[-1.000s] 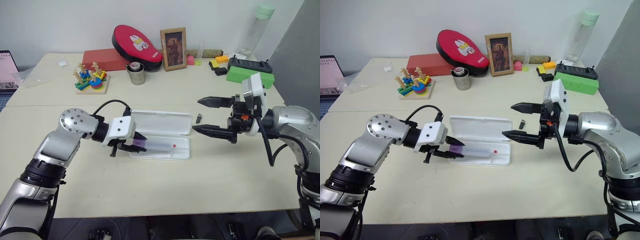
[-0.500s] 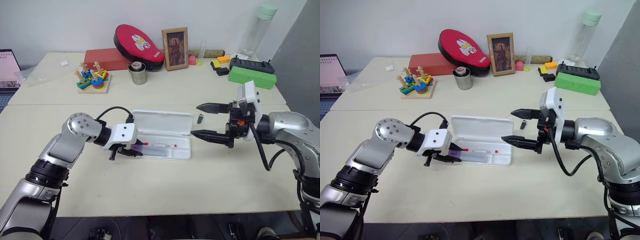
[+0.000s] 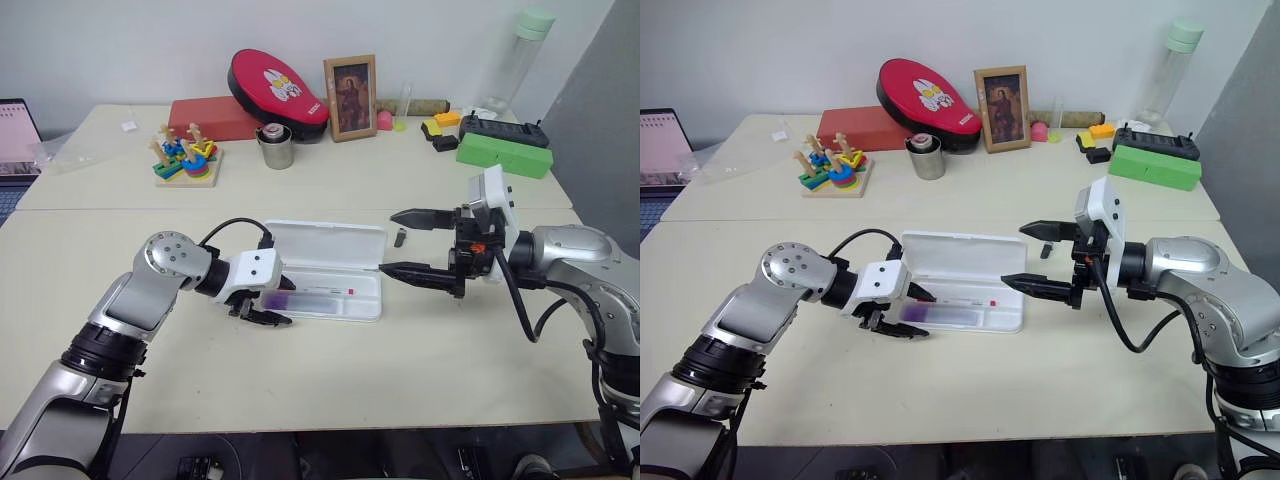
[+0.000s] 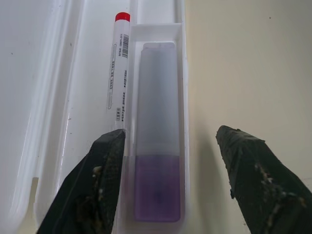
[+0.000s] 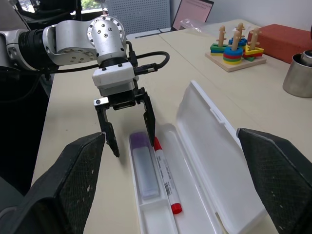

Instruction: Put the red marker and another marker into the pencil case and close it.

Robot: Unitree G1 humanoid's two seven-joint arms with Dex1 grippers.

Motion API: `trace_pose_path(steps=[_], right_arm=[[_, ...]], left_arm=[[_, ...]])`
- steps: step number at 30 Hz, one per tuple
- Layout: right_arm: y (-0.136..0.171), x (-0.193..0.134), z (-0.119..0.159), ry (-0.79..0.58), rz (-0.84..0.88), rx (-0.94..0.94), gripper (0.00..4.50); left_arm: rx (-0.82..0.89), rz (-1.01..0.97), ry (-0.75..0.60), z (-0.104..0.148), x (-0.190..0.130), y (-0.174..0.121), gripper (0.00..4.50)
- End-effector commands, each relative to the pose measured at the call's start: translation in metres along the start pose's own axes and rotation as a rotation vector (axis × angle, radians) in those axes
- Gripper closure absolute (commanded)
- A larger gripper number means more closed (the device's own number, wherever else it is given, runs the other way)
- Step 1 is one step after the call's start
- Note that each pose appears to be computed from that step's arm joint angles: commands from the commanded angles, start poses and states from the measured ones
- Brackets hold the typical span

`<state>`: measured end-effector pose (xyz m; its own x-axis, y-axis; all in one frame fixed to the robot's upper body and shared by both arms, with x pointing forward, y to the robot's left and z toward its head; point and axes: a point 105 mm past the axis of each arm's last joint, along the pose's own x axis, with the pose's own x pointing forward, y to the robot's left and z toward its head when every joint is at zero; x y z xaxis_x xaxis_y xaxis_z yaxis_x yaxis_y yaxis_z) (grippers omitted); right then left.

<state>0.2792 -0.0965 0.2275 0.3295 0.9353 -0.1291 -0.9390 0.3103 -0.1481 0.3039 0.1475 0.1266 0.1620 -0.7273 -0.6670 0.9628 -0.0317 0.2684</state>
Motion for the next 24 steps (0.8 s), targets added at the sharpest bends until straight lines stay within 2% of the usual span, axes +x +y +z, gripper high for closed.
trace_pose_path(steps=[1,4,7,10,16,22,23,24], right_arm=[[-0.027,-0.004,-0.002,0.010,-0.162,-0.006,0.00],[-0.067,-0.011,-0.021,0.075,-0.399,0.048,0.00],[-0.098,-0.011,-0.049,0.155,-0.599,0.132,0.00],[-0.111,-0.004,-0.072,0.212,-0.700,0.185,0.00],[-0.117,0.023,-0.091,0.198,-0.753,0.329,0.00],[-0.118,0.043,-0.119,0.314,-0.788,0.350,0.00],[-0.118,0.043,-0.122,0.332,-0.792,0.336,0.34],[-0.117,0.044,-0.124,0.345,-0.791,0.325,0.50]], left_arm=[[0.015,0.109,-0.119,0.026,-0.012,0.017,0.43],[-0.066,0.216,-0.317,0.052,-0.023,0.033,0.01],[-0.130,0.410,-0.492,0.073,-0.038,0.057,0.01],[-0.197,0.519,-0.640,0.092,-0.049,0.068,0.01],[-0.223,0.582,-0.692,0.107,-0.043,0.070,0.01],[-0.212,0.546,-0.696,0.121,-0.031,0.068,0.01],[-0.206,0.542,-0.687,0.121,-0.029,0.068,0.00],[-0.202,0.538,-0.681,0.121,-0.028,0.068,0.00]])
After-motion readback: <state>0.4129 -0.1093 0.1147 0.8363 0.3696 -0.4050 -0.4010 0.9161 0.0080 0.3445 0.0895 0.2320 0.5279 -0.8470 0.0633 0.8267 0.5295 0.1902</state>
